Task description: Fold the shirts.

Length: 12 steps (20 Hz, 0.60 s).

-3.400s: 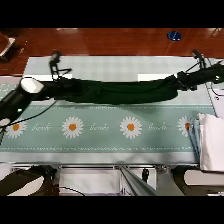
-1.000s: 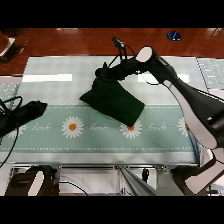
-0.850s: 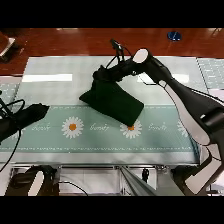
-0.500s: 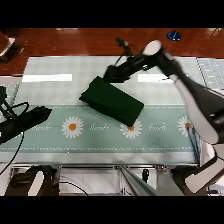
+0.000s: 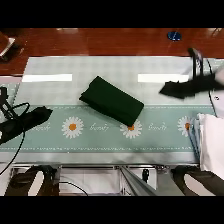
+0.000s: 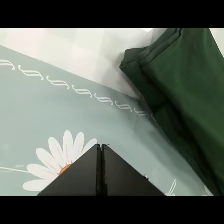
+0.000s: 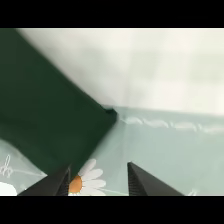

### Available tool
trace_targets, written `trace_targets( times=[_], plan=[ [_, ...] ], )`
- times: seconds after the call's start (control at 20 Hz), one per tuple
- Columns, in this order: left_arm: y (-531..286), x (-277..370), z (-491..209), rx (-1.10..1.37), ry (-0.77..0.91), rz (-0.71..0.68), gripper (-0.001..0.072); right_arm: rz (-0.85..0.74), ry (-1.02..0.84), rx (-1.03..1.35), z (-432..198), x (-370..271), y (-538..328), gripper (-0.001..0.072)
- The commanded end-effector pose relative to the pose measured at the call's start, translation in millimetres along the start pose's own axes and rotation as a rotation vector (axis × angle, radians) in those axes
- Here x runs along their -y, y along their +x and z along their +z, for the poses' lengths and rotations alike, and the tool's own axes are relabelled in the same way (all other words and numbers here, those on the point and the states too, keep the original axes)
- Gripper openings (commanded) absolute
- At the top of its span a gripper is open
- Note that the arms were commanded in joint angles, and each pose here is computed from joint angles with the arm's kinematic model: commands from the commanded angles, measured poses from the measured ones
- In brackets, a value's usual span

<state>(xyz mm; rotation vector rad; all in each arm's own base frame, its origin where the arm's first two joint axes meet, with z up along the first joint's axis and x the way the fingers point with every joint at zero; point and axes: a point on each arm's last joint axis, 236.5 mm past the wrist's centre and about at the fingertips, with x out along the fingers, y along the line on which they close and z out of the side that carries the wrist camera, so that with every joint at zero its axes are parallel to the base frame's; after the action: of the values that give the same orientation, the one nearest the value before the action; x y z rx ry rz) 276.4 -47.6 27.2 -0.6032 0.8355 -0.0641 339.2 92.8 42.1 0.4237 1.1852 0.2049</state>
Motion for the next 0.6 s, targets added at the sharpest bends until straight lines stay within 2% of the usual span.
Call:
trace_targets(
  times=[0.0,0.1,0.35,0.55],
  plan=[
    [1,0,-2,-0.006,-0.007,-0.002,0.0019,0.072,0.382,0.138,-57,37,41,0.0411],
    [2,-1,-3,-0.009,-0.008,-0.001,0.0019,0.163,0.462,0.091,-76,28,63,0.0411],
    [3,-2,-2,-0.003,-0.009,0.0,0.0019,0.31,0.469,-0.11,-90,-2,98,0.0411],
    [3,-2,0,0.005,-0.01,0.001,0.0019,0.335,0.457,-0.231,-89,-7,120,0.0411]
  ],
)
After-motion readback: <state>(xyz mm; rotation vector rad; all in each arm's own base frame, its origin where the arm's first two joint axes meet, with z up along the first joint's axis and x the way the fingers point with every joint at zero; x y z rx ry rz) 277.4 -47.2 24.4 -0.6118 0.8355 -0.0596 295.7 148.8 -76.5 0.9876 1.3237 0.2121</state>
